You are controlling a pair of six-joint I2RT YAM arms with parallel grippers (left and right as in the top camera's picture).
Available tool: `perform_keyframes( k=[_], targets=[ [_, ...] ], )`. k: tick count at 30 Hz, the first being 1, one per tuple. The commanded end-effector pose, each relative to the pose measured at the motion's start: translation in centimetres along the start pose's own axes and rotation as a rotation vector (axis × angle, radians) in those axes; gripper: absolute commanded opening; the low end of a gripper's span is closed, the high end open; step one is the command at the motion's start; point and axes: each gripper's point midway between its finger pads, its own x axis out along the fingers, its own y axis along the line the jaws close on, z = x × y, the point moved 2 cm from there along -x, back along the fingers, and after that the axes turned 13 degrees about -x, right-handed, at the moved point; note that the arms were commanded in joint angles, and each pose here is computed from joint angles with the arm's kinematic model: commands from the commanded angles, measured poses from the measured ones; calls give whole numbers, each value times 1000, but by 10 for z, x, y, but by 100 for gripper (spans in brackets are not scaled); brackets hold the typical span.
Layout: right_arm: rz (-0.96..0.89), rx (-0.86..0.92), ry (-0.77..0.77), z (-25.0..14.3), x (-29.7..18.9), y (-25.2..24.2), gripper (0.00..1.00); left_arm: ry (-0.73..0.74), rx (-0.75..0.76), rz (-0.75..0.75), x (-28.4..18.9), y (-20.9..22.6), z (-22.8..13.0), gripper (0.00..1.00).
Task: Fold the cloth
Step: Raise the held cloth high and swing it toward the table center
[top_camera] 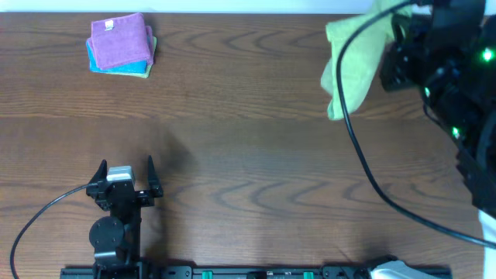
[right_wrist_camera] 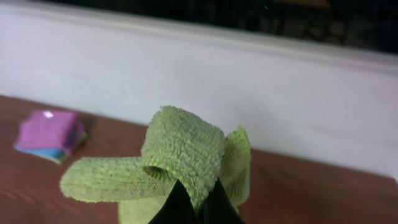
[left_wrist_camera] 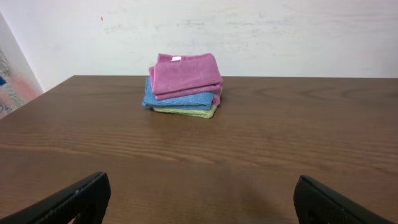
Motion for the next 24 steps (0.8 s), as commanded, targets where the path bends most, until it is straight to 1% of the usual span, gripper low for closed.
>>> perform_keyframes(
  k=[1,6,9,12,16,19,24],
  targets=[
    [88,-18,-50,12,10,16,2,43,19,24,3,6,-18,95],
    [167,-17,-137,32,21,29,2,44,19,23,3,6,-18,95],
    [191,-21,-164,37,22,32,2,43,19,24,3,6,-18,95],
    [193,-39,-133,30,22,33,2,43,19,24,3,6,-18,95],
    [129,-43,-25,7,24,24,2,43,19,24,3,6,-18,95],
    [122,-44,29,-5,23,24,2,43,19,24,3,6,-18,96],
    [126,-37,4,1,24,24,1,43,19,24,3,6,-18,95]
  ],
)
